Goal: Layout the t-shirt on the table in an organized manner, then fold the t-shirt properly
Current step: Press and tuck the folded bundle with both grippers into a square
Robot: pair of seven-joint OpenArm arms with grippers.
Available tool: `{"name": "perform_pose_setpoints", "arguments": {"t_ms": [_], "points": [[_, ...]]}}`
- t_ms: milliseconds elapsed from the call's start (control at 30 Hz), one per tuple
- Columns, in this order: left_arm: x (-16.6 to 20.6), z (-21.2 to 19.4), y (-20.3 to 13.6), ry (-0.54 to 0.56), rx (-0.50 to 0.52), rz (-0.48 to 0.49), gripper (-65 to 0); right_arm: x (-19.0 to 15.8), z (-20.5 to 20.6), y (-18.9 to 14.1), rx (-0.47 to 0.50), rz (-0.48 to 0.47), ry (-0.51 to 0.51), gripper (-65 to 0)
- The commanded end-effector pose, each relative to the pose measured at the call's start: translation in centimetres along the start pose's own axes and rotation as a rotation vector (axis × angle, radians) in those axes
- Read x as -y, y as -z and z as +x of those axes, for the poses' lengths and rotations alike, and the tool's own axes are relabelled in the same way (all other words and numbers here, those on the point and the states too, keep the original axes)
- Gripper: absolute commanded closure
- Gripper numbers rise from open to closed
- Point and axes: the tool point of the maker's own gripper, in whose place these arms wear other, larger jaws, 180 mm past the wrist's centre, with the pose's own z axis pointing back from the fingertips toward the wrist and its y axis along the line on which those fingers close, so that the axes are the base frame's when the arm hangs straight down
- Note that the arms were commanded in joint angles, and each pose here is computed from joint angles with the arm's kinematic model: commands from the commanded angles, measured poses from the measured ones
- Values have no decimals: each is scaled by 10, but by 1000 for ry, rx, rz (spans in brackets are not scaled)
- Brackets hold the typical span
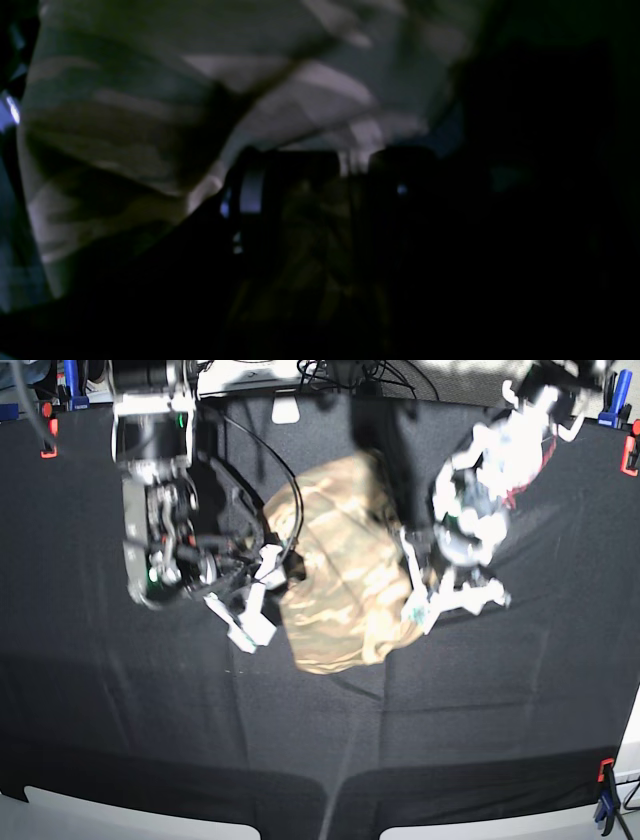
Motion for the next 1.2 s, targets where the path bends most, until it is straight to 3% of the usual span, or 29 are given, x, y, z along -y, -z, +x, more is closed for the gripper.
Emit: {"name": "perform_pose_setpoints", "arguments": {"t_ms": [0,233,500,733,933,1167], "points": [[-6,-7,1,-1,-43,11,-311,-1,4,-4,-4,-14,-30,-275],[-8,21,3,-9,23,-35,-311,-17,-3,-1,13,20,-19,-275],[-28,45,3,1,67,5,-311,-26,20,-13,92,33,-58,-275],[-44,66,2,1,96,33,-311,-33,50,-36,171,-21,-156,-275],[-43,62,3,0,79,33,-311,-23,50,-41,142,-102,-183,-275],[-46,63,3,-1,80,46,-312,-20,59,-46,156,-122,-203,-275]]}}
